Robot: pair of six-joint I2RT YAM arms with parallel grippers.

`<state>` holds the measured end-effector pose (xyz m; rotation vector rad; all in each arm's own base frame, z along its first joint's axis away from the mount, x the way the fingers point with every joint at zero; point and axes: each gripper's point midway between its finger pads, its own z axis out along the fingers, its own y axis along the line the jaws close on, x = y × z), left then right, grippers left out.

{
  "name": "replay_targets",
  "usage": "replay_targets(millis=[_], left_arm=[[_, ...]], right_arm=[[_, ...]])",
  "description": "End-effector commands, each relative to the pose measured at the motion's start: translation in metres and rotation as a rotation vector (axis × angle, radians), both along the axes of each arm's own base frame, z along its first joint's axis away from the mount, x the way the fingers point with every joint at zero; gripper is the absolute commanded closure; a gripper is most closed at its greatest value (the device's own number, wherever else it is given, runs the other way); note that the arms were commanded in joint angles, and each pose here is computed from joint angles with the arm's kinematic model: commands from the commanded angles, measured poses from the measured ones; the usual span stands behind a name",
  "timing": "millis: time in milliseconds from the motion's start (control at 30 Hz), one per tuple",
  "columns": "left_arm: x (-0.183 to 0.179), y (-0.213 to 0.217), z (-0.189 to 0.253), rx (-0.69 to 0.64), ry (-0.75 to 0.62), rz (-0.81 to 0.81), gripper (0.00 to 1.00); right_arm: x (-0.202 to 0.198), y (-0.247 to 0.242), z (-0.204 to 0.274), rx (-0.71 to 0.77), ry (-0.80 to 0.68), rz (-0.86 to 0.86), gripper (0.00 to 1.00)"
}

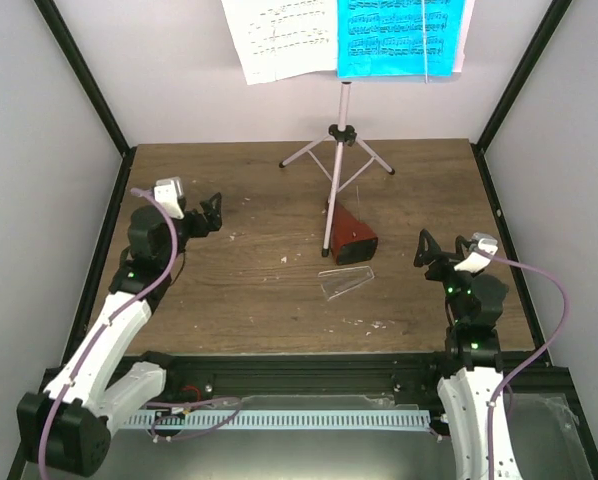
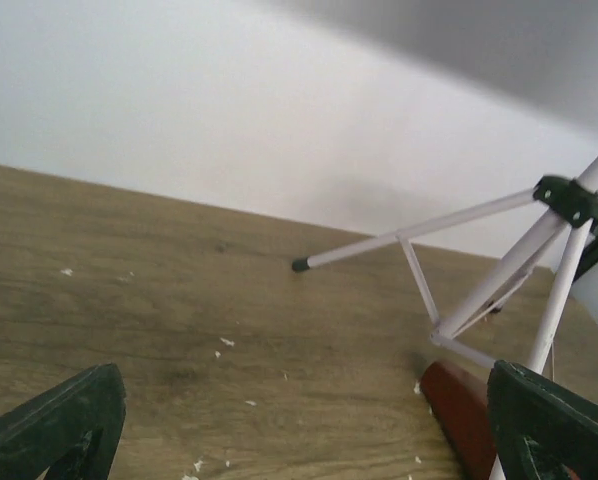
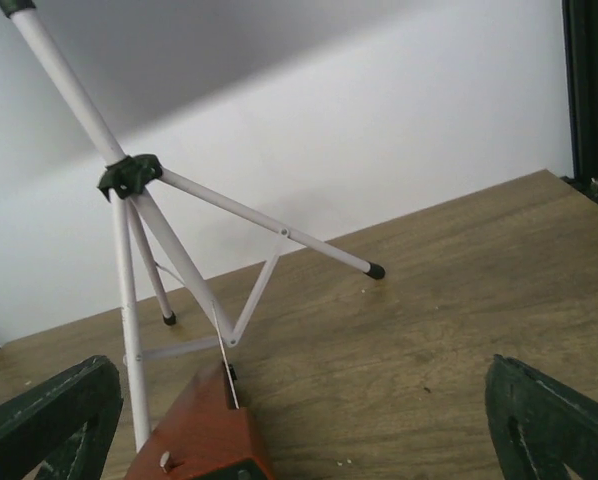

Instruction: Pack up the instrument practice props

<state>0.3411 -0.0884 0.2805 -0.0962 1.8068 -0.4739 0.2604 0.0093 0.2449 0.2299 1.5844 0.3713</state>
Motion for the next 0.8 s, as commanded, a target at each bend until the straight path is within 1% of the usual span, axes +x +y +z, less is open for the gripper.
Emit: replay_targets(millis=[0, 67, 167, 267, 367, 400, 433, 467, 533, 600, 633, 700, 767], left_arm=[[-0.013, 0.019, 0.002, 0.032, 0.016, 0.081, 0.0], [-0.016, 0.022, 0.005, 0.027, 0.03, 0.097, 0.0], [-0.019, 0.017, 0.014, 0.001, 0.035, 0.071, 0.0], [-0.021, 0.0, 0.034, -0.055, 0.013, -0.023, 0.0], [-0.025, -0.02, 0.06, -0.113, 0.006, -0.131, 0.0], [-0.028, -0.027, 0.07, -0.112, 0.009, -0.177, 0.0], [-0.03, -0.031, 0.078, -0.083, 0.011, -0.209, 0.0], [-0.033, -0.033, 0.1, -0.055, -0.018, -0.233, 0.0], [-0.036, -0.031, 0.112, 0.011, -0.019, -0.237, 0.0], [-0.036, -0.024, 0.109, 0.058, -0.035, -0.199, 0.0], [-0.035, -0.022, 0.101, 0.082, -0.048, -0.192, 0.0], [-0.032, -0.018, 0.081, 0.129, -0.06, -0.171, 0.0], [-0.026, -0.011, 0.051, 0.184, -0.026, -0.138, 0.0]], right_arm=[[-0.005, 0.004, 0.008, 0.004, -0.046, 0.024, 0.0], [-0.006, 0.003, 0.009, 0.009, -0.049, 0.015, 0.0], [-0.006, -0.003, 0.008, 0.046, -0.032, -0.02, 0.0], [-0.008, -0.005, 0.018, 0.078, -0.034, -0.032, 0.0], [-0.009, 0.004, 0.036, 0.092, -0.04, 0.023, 0.0], [-0.008, 0.01, 0.04, 0.089, -0.033, 0.059, 0.0], [-0.008, 0.016, 0.045, 0.081, -0.024, 0.092, 0.0], [-0.006, 0.021, 0.048, 0.073, -0.003, 0.121, 0.0], [0.0, 0.028, 0.044, 0.065, 0.068, 0.164, 0.0], [0.008, 0.035, 0.036, 0.062, 0.153, 0.215, 0.0], [0.013, 0.038, 0.028, 0.069, 0.202, 0.235, 0.0], [0.023, 0.044, 0.013, 0.093, 0.291, 0.275, 0.0], [0.032, 0.052, -0.003, 0.105, 0.37, 0.33, 0.0]])
